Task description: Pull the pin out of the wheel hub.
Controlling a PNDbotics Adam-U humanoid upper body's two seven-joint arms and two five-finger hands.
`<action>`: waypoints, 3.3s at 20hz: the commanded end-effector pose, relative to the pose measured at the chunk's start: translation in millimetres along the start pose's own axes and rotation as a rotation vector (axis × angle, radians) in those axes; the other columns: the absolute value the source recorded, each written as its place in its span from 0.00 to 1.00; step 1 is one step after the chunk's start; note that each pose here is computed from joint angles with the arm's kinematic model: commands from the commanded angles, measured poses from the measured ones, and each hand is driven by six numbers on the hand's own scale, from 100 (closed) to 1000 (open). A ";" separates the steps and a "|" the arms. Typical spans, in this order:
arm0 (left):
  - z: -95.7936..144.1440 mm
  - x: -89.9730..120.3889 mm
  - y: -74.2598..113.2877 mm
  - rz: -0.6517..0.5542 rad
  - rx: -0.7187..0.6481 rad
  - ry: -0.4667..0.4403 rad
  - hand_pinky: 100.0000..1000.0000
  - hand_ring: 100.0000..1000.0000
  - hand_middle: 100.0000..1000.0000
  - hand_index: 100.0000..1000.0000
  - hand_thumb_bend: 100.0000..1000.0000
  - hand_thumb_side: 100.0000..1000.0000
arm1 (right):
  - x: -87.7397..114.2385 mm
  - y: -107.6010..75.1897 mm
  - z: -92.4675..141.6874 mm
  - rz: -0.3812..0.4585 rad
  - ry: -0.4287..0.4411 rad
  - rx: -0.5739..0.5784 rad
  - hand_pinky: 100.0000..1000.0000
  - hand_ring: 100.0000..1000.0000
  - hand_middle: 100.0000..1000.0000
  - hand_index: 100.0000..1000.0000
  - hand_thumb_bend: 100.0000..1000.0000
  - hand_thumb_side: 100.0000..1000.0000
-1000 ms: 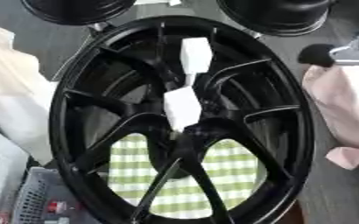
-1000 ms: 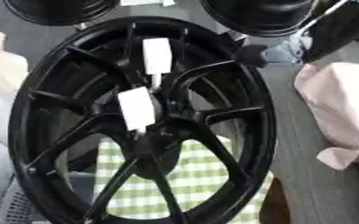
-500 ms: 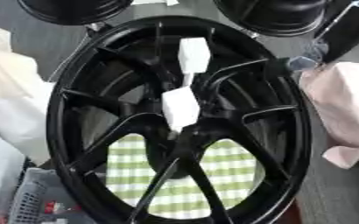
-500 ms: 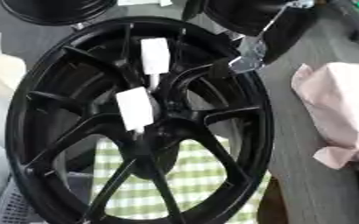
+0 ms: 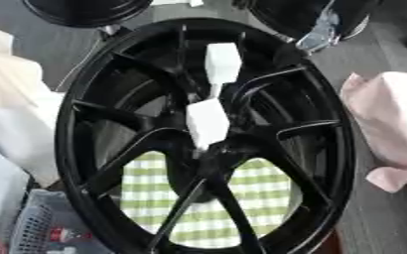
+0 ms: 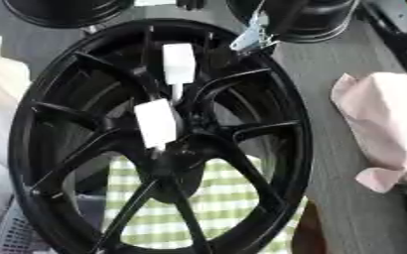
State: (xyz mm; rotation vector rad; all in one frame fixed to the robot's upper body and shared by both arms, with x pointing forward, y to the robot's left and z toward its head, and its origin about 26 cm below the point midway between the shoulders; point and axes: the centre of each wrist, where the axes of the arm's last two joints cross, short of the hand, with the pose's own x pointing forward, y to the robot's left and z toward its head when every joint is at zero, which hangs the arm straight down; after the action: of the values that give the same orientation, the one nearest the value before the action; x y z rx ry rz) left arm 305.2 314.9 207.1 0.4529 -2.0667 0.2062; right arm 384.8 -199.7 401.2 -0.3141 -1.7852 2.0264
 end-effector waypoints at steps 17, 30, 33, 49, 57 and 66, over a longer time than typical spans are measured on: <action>-4.4 8.9 -0.1 0.014 0.003 -0.023 0.53 0.54 0.47 0.63 0.71 0.40 | -2.1 1.5 -21.7 -0.139 0.066 -0.007 0.84 0.74 0.69 0.80 0.59 0.38; -5.8 12.2 -3.1 0.028 0.004 -0.033 0.53 0.54 0.47 0.63 0.71 0.40 | -13.6 14.1 -22.1 -0.104 0.176 -0.002 0.83 0.74 0.69 0.79 0.61 0.35; -6.4 13.4 -3.3 0.031 0.007 -0.037 0.53 0.54 0.47 0.63 0.71 0.40 | -17.6 17.5 -23.3 -0.103 0.185 0.015 0.83 0.74 0.69 0.79 0.61 0.35; -7.2 15.5 -3.5 0.041 0.013 -0.045 0.53 0.54 0.47 0.63 0.71 0.40 | -25.5 24.0 -27.6 -0.163 0.222 0.061 0.77 0.64 0.53 0.66 0.57 0.31; -6.7 14.4 -3.0 0.043 0.018 -0.041 0.53 0.54 0.47 0.63 0.71 0.40 | -27.0 25.7 -28.3 -0.208 0.230 0.077 0.73 0.57 0.46 0.58 0.40 0.25; -6.6 14.4 -3.2 0.042 0.017 -0.042 0.53 0.54 0.47 0.63 0.71 0.40 | -21.7 28.9 -17.0 -0.217 0.201 0.100 0.73 0.54 0.42 0.55 0.39 0.02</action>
State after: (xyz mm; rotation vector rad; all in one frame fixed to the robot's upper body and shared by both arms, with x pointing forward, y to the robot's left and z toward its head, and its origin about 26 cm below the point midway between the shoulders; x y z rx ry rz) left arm 308.0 310.3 213.7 0.4254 -2.0842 0.2419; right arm 412.8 -189.7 355.6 -0.2383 -1.5096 1.8503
